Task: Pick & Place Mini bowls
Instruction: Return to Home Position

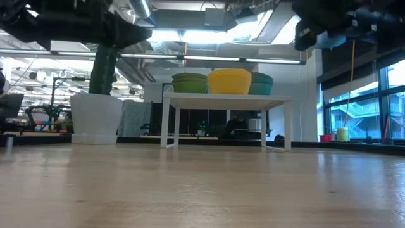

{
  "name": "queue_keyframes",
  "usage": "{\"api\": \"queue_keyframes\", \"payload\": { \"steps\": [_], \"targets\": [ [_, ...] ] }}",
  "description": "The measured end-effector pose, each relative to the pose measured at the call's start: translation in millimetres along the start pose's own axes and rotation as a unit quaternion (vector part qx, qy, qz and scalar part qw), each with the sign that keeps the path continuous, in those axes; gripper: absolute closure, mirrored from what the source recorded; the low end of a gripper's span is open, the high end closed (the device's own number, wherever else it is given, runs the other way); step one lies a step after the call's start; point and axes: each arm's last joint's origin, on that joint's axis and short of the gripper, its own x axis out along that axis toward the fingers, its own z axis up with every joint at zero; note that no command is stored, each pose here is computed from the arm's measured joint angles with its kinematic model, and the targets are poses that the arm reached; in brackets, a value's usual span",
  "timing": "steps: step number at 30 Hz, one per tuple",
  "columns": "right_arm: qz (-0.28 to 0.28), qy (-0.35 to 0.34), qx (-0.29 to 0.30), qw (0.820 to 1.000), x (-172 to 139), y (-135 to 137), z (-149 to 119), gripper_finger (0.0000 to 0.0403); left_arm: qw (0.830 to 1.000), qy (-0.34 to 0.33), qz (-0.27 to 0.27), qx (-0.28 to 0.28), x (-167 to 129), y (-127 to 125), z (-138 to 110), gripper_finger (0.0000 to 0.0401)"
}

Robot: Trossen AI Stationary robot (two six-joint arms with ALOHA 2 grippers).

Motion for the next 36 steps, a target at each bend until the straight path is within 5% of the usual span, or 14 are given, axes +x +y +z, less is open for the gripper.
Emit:
{"api": "queue_keyframes", "payload": {
  "steps": [15,29,36],
  "targets": [
    [-0.054,-0.015,-0.001,0.998,-41.9,-5.5,-11.5,0.0397,0.997,-0.067,0.026,-0.033,-45.4,10.6,-13.6,0.0349],
    [-0.042,-0.006,0.034,0.998,-55.3,-4.8,-34.3,0.0397,0.994,-0.017,0.025,-0.107,-54.9,10.5,-34.9,0.0351],
    [-0.047,0.012,0.044,0.998,-57.7,-4.3,-48.2,0.0397,0.995,0.003,0.028,-0.100,-62.8,9.4,-37.5,0.0352]
  ]
}}
